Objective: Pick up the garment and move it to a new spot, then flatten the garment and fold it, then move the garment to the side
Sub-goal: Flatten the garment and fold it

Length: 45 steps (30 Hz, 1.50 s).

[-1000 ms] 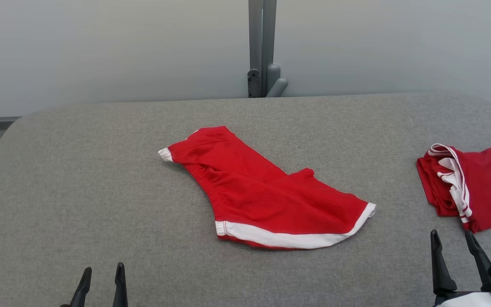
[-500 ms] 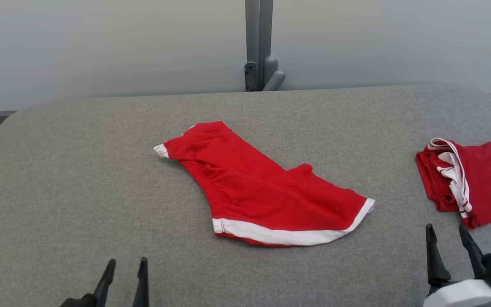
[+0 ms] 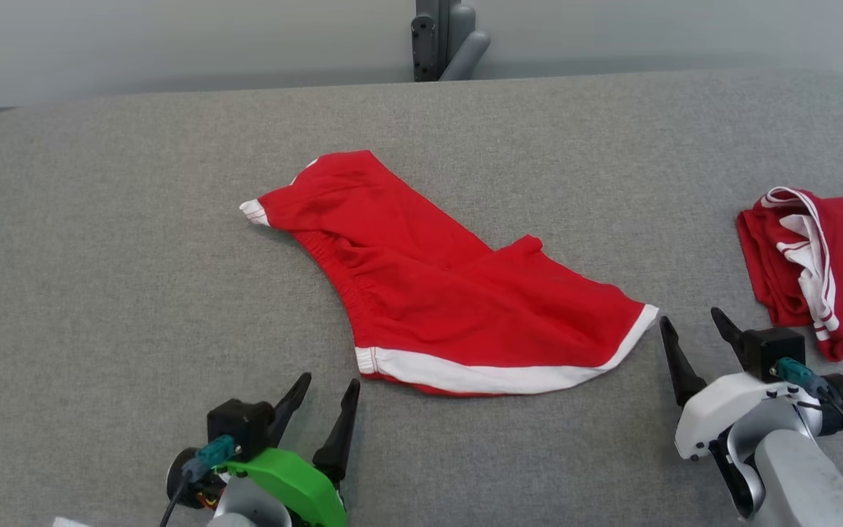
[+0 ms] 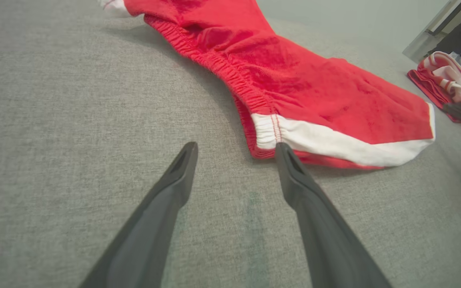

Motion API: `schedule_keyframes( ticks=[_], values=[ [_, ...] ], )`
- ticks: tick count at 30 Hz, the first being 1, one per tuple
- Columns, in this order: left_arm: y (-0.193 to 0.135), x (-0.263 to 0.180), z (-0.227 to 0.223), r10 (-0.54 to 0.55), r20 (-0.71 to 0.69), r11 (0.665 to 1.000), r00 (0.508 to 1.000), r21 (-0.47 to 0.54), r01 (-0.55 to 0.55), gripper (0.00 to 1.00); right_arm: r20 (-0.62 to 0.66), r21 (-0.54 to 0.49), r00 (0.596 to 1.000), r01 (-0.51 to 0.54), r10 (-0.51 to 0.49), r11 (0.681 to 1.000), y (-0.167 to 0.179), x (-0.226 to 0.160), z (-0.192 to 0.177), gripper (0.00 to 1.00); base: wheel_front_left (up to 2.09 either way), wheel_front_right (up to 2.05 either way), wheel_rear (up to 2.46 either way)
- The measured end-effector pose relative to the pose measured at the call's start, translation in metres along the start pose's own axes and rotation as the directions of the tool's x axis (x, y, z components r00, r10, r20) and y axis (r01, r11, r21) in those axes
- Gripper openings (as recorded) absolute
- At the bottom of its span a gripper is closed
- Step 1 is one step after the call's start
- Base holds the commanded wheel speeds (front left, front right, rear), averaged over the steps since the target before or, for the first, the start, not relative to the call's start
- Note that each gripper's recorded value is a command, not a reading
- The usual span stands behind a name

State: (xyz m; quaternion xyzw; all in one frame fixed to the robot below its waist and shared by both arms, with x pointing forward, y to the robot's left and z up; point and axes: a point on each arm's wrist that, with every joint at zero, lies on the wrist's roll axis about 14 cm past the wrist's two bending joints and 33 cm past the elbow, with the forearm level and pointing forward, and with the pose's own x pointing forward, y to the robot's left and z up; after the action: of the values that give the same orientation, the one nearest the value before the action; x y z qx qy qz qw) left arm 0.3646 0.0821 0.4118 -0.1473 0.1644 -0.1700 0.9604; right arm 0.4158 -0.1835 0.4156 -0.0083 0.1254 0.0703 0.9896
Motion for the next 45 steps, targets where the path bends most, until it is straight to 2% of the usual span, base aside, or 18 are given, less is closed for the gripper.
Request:
schedule_keyframes(
  ticks=[7, 16, 35, 36, 37, 38, 39, 40, 41, 42, 45],
  values=[
    [-0.002, 0.019, -0.008, -0.026, -0.052, 0.999, 0.998, -0.020, 0.025, 1.00, -0.065, -0.018, 0.997, -0.050, 0.049, 0.999, 0.013, 0.018, -0.016, 1.00, 0.00, 0.00, 0.00],
    [-0.007, 0.030, -0.016, -0.051, -0.080, 0.998, 0.995, -0.047, 0.048, 1.00, -0.103, -0.017, 0.992, -0.076, 0.074, 0.997, 0.018, 0.021, -0.029, 1.00, 0.00, 0.00, 0.00],
    [-0.025, 0.040, -0.021, -0.131, -0.110, 0.991, 0.985, -0.050, 0.127, 1.00, -0.096, -0.034, 0.989, -0.117, 0.113, 0.993, 0.028, 0.031, -0.024, 1.00, 0.00, 0.00, 0.00],
    [-0.026, 0.040, -0.021, -0.136, -0.110, 0.990, 0.985, -0.053, 0.131, 0.97, -0.095, -0.034, 0.989, -0.118, 0.115, 0.992, 0.028, 0.031, -0.023, 1.00, 0.00, 0.00, 0.00],
    [-0.027, 0.040, -0.021, -0.139, -0.109, 0.989, 0.984, -0.054, 0.134, 0.84, -0.093, -0.033, 0.989, -0.119, 0.116, 0.992, 0.028, 0.032, -0.023, 1.00, 0.00, 0.00, 0.00],
    [-0.028, 0.040, -0.020, -0.142, -0.109, 0.989, 0.984, -0.054, 0.137, 0.57, -0.092, -0.033, 0.989, -0.120, 0.117, 0.992, 0.028, 0.032, -0.023, 0.95, 0.00, 0.00, 0.00],
    [-0.029, 0.040, -0.021, -0.147, -0.111, 0.989, 0.983, -0.052, 0.142, 0.44, -0.092, -0.034, 0.989, -0.122, 0.118, 0.992, 0.029, 0.032, -0.022, 0.79, 0.00, 0.00, 0.00],
    [-0.030, 0.040, -0.021, -0.153, -0.113, 0.988, 0.982, -0.053, 0.148, 0.29, -0.089, -0.034, 0.989, -0.124, 0.121, 0.992, 0.030, 0.032, -0.022, 0.49, 0.00, 0.00, 0.00],
    [-0.032, 0.040, -0.021, -0.161, -0.112, 0.986, 0.981, -0.055, 0.155, 0.00, -0.088, -0.035, 0.988, -0.128, 0.124, 0.991, 0.031, 0.031, -0.021, 0.27, 0.00, 0.00, 0.00],
    [-0.035, 0.040, -0.020, -0.167, -0.110, 0.985, 0.980, -0.062, 0.161, 0.00, -0.085, -0.037, 0.988, -0.132, 0.128, 0.991, 0.032, 0.031, -0.020, 0.00, 0.00, 0.00, 0.00],
    [-0.036, 0.040, -0.015, -0.179, -0.099, 0.983, 0.979, -0.061, 0.174, 0.00, -0.065, -0.039, 0.989, -0.138, 0.135, 0.990, 0.034, 0.032, -0.014, 0.00, 0.00, 0.00, 0.00]
  ],
)
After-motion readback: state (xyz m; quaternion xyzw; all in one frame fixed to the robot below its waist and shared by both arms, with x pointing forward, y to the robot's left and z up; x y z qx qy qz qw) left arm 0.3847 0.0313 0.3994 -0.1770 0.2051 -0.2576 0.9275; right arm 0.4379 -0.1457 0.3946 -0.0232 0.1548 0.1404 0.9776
